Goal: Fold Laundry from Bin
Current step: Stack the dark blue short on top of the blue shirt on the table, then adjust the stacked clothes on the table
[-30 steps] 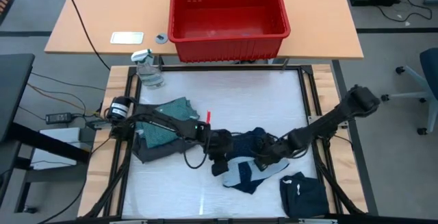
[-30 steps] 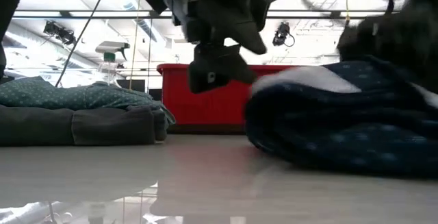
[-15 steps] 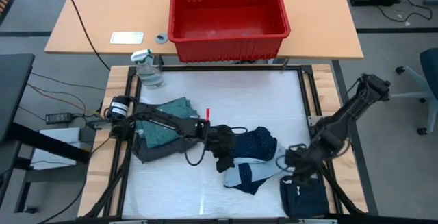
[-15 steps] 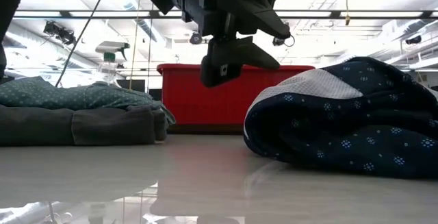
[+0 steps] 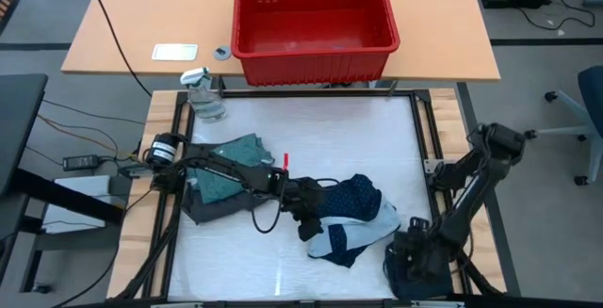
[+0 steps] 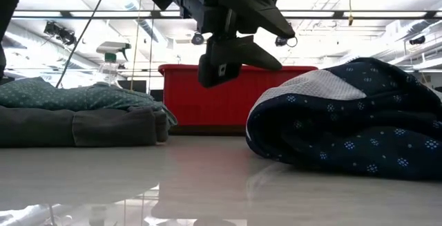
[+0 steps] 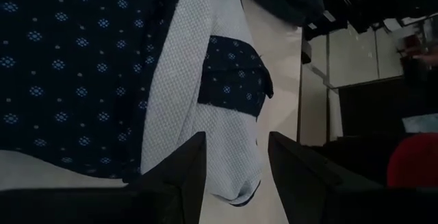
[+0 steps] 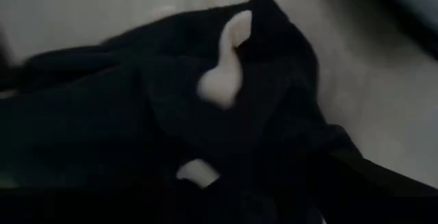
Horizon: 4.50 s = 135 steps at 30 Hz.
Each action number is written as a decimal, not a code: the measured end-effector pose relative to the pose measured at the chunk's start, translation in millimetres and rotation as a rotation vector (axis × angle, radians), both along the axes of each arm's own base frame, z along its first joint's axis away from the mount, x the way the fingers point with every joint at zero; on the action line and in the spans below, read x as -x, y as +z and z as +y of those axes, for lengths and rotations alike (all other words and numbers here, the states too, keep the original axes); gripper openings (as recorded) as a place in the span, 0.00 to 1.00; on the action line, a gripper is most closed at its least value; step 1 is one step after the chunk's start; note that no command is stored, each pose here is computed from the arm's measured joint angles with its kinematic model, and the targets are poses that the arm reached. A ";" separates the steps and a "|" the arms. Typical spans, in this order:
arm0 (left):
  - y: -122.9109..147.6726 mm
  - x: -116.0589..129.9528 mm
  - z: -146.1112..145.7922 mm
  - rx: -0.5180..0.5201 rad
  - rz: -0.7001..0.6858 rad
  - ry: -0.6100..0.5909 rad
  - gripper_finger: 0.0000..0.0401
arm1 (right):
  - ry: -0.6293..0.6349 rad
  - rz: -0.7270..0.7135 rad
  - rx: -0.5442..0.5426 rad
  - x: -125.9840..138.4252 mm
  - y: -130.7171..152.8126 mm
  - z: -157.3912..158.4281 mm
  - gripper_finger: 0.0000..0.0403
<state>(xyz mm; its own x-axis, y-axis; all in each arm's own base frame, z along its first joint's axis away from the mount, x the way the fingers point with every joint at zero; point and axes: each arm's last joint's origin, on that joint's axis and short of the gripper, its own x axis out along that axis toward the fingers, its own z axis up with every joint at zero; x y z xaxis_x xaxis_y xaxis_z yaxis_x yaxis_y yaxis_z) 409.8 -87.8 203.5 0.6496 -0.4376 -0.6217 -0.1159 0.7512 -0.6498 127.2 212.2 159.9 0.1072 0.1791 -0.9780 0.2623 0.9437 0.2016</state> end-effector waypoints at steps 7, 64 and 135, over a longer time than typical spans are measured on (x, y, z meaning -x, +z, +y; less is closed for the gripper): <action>-1.0 0.3 1.3 -0.003 0.020 0.043 0.40 | -0.009 0.016 0.100 -6.0 -31.3 13.6 0.89; 81.9 22.1 48.4 0.022 -0.194 0.243 0.40 | -0.609 -0.669 -0.195 -76.4 96.8 -123.9 0.12; 29.3 140.8 94.0 -0.347 0.574 0.201 0.26 | -0.714 -0.531 -0.180 -64.2 97.6 -111.2 0.45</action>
<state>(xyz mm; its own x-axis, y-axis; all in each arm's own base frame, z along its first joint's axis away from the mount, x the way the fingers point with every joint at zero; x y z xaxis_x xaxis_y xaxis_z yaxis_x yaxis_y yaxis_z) 268.9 6.2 232.8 0.2242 -0.0579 -0.9728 -0.5274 0.8322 -0.1711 191.5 101.1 257.5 0.6802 0.0426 -0.7318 0.6031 0.5348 0.5918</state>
